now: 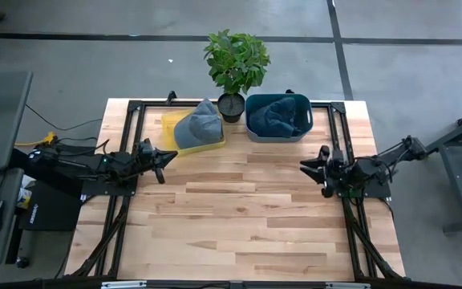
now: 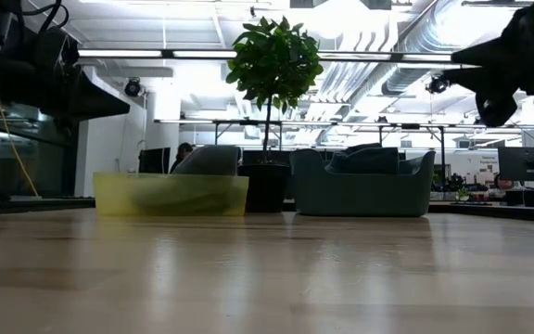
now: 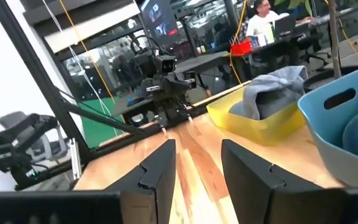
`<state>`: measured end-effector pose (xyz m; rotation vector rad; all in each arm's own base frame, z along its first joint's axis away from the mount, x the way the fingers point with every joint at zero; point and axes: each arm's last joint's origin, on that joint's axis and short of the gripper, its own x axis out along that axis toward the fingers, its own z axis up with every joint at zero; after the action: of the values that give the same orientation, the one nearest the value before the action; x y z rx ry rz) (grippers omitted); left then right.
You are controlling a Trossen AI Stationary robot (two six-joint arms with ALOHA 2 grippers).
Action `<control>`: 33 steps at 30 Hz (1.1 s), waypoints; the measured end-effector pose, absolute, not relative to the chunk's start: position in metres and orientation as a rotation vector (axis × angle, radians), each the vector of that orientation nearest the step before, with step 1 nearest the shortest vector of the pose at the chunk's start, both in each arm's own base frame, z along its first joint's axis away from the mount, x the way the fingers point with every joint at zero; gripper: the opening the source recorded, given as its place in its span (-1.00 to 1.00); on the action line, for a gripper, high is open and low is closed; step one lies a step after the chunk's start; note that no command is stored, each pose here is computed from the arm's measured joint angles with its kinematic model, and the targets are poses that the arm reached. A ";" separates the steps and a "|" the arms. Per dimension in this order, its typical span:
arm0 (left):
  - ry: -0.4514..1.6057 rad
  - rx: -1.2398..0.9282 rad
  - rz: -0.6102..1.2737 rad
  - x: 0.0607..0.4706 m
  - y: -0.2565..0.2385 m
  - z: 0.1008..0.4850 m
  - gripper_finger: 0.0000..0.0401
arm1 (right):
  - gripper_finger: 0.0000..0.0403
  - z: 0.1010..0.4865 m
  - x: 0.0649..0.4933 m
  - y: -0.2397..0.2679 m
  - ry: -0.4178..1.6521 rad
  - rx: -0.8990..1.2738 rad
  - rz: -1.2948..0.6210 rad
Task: Pick & Place hat
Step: Return to Home Position
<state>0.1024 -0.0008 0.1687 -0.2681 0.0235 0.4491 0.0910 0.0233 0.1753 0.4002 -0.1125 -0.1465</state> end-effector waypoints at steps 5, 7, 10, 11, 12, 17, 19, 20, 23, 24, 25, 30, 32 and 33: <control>0.023 -0.268 0.449 0.102 -0.001 0.169 -0.99 | -0.39 0.173 0.093 0.021 -0.089 0.320 -0.149; 0.024 -0.268 0.449 0.102 -0.001 0.169 -0.99 | -0.39 0.172 0.094 0.020 -0.076 0.267 -0.150; 0.024 -0.268 0.449 0.102 -0.001 0.169 -0.99 | -0.39 0.171 0.096 0.020 -0.049 0.189 -0.141; 0.024 -0.268 0.449 0.102 -0.001 0.169 -0.99 | -0.39 0.170 0.096 0.020 -0.043 0.176 -0.142; 0.023 -0.268 0.449 0.102 -0.001 0.169 -0.99 | -0.39 0.170 0.097 0.020 -0.035 0.165 -0.143; 0.023 -0.268 0.449 0.102 -0.001 0.169 -0.99 | -0.39 0.168 0.098 0.019 -0.004 0.035 -0.161; 0.023 -0.269 0.449 0.102 -0.001 0.169 -0.99 | -0.39 0.168 0.098 0.019 -0.004 0.018 -0.176; 0.023 -0.268 0.449 0.102 -0.001 0.169 -0.99 | -0.39 0.168 0.098 0.018 -0.004 0.012 -0.192; 0.023 -0.269 0.449 0.102 -0.001 0.169 -0.99 | -0.39 0.168 0.098 0.017 0.001 -0.037 -0.249; 0.023 -0.269 0.449 0.102 -0.001 0.169 -0.99 | -0.39 0.168 0.098 0.016 0.003 -0.053 -0.262; 0.023 -0.269 0.449 0.102 -0.001 0.169 -0.99 | -0.39 0.168 0.097 0.016 0.005 -0.064 -0.268; 0.023 -0.269 0.449 0.102 -0.001 0.169 -0.99 | -0.39 0.168 0.098 0.016 0.007 -0.085 -0.262; 0.023 -0.269 0.449 0.102 -0.001 0.169 -0.99 | -0.39 0.168 0.098 0.016 0.008 -0.085 -0.261; 0.023 -0.269 0.449 0.102 -0.001 0.169 -0.99 | -0.39 0.168 0.098 0.016 0.008 -0.085 -0.261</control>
<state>0.1023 -0.0008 0.1689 -0.2687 0.0232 0.4487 0.0975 0.0165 0.1676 -0.0849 0.0078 -0.2613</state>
